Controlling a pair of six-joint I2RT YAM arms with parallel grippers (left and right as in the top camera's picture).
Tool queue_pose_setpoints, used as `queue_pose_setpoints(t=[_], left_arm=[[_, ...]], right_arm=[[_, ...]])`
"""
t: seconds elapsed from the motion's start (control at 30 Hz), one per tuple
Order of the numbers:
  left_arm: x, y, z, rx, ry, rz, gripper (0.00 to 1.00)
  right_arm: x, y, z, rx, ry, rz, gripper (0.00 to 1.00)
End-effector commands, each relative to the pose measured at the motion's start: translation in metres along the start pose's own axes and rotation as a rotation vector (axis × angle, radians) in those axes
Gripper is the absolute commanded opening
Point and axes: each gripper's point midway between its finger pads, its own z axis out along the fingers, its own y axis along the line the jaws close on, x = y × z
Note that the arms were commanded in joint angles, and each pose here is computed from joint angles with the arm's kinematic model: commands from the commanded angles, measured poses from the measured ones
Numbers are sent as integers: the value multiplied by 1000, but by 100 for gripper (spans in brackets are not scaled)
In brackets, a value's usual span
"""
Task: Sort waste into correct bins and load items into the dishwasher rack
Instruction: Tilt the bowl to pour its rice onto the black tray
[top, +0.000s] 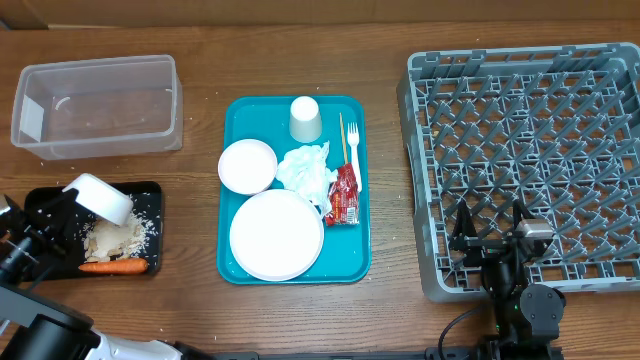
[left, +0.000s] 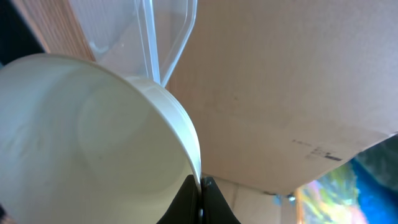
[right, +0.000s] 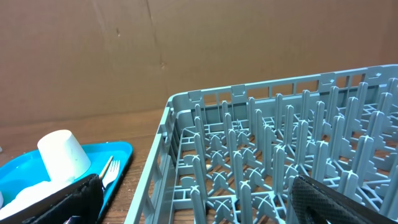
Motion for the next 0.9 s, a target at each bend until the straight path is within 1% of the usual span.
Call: queue_pose_setpoints(t=[0.0,0.37,0.4,0.53,0.63,0.73,0.8,0.83,0.87], left_arm=[[2,2,-1,14,3,-40,4],[2,2,-1,13,4,68,4],[0,0,-1,25,0,87,4],[1,-23,-2,156,-3,135,4],[4,-23,-1,154,4,93,4],[-3,-18,-1,122,-5,181,4],[-1,-14,0,101,0,128,4],[1,-19,0,132,1,143,4],[0,-23,-1,157,-4,191,4]], right_arm=[[1,-3,0,13,-7,3,100],[1,-3,0,13,-7,3,100],[1,-3,0,13,-7,3,100],[1,-3,0,13,-7,3,100],[1,-3,0,13,-7,3,100],[1,-3,0,13,-7,3,100],[1,-3,0,13,-7,3,100],[1,-3,0,13,-7,3,100],[1,-3,0,13,-7,3,100]])
